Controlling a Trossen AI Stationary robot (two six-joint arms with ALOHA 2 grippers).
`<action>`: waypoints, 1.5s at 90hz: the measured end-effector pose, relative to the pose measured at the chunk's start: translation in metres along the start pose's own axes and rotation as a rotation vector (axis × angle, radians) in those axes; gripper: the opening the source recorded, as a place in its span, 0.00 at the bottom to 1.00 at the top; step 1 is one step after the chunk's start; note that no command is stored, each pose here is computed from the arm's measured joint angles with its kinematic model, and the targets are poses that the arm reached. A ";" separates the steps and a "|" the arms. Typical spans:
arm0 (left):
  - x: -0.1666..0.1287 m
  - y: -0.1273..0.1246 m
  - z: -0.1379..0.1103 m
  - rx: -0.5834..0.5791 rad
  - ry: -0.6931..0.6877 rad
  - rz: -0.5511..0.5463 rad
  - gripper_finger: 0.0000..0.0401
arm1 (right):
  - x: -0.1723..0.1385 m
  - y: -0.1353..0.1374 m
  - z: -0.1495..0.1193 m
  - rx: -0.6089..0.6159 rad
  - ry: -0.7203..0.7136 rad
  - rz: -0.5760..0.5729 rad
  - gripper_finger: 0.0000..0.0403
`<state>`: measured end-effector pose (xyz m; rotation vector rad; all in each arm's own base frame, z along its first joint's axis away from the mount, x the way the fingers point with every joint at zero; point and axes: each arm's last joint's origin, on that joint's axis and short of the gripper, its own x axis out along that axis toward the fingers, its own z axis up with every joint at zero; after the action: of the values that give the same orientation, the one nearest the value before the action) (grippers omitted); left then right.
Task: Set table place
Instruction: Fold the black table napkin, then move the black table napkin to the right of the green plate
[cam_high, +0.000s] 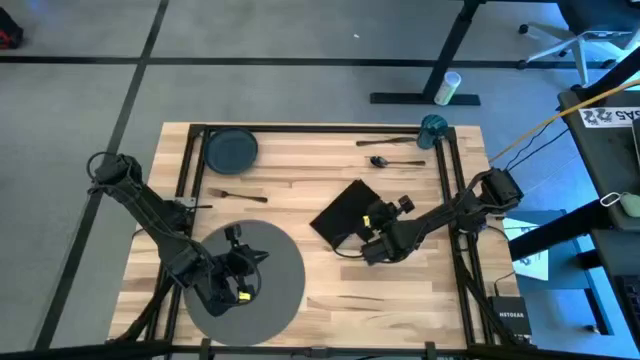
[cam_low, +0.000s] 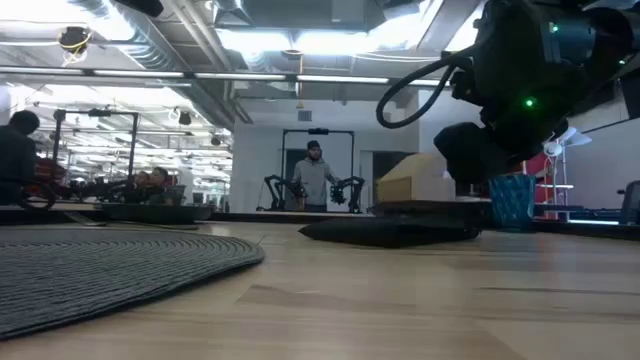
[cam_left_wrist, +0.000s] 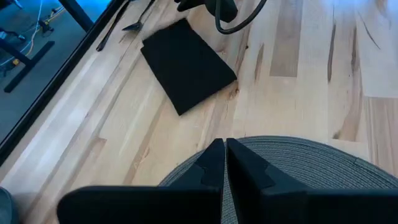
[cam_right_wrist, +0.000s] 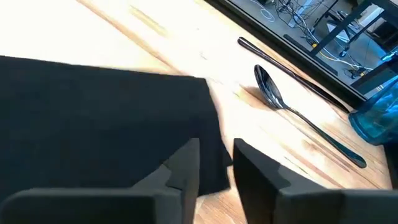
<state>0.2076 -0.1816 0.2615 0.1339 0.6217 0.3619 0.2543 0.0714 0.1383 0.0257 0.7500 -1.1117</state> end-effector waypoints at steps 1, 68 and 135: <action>0.000 0.000 0.000 0.000 0.000 0.000 0.00 | 0.000 0.000 0.000 0.000 0.000 0.000 0.26; 0.017 0.014 0.006 -0.021 0.048 0.064 0.00 | -0.049 0.022 0.074 -0.515 -0.008 0.149 0.32; 0.061 0.051 0.019 0.006 0.240 0.085 0.00 | -0.153 -0.011 0.071 -1.016 -0.018 0.452 0.00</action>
<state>0.2497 -0.1116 0.2557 0.1239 0.8560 0.4628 0.2481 0.1620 0.2810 -0.6414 1.1523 -0.2199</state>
